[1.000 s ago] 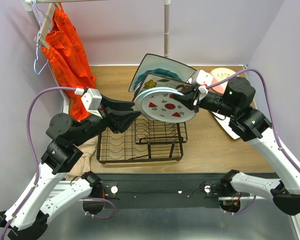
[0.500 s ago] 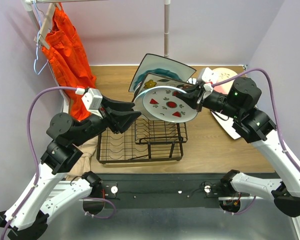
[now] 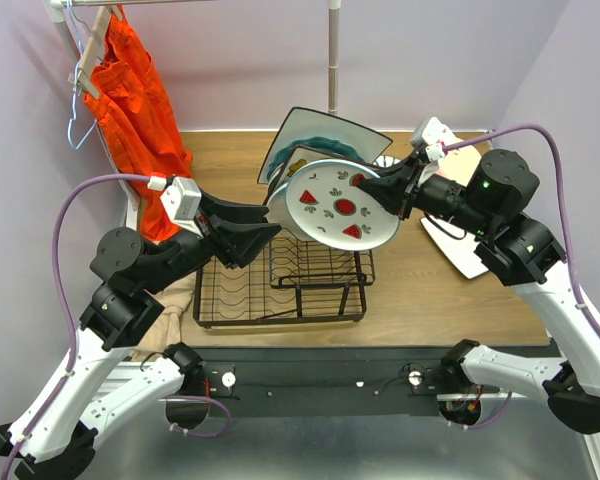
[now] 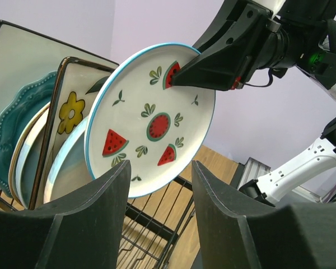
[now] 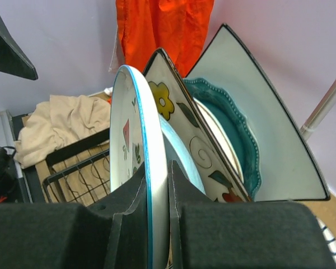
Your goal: Unload the plates from the dish rack
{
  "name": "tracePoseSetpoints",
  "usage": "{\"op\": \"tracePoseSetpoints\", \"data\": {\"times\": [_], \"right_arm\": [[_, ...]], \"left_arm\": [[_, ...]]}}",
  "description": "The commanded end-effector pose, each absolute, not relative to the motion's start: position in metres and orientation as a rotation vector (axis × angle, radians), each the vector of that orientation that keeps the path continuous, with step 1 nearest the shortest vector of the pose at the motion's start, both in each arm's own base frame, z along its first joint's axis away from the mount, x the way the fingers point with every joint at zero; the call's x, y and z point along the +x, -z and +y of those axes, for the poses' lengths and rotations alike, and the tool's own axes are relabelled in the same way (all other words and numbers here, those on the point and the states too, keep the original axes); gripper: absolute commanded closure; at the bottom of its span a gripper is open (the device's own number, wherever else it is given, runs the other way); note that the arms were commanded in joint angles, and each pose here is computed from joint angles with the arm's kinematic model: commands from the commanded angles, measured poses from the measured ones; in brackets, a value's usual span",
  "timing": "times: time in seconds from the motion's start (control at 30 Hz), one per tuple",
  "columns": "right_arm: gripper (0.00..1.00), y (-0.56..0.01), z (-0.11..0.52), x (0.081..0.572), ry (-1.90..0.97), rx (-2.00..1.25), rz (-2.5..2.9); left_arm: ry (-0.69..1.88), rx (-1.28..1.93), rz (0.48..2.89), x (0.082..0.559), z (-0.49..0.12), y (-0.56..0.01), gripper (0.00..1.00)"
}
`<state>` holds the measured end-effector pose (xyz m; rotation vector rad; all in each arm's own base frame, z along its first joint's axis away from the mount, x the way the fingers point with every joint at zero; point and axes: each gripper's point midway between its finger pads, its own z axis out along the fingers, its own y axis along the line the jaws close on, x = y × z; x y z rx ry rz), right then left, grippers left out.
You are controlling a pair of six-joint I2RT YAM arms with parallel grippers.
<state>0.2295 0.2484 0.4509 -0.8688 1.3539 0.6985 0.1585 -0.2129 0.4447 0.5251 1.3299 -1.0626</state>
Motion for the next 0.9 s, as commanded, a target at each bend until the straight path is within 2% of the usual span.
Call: {"op": "tracePoseSetpoints", "data": {"times": [0.0, 0.63, 0.87], "right_arm": [[0.99, -0.498, 0.238, 0.209, -0.778, -0.759, 1.268], [0.99, -0.478, 0.227, 0.178, -1.073, -0.483, 1.539], [0.99, -0.446, 0.214, 0.162, -1.133, -0.366, 1.631]], "left_arm": [[1.073, 0.52, 1.292, 0.155, -0.21, -0.456, 0.44], [1.111, 0.523, 1.274, 0.144, -0.208, -0.46, 0.44], [1.123, 0.519, 1.275, 0.141, -0.207, -0.459, 0.44]]}}
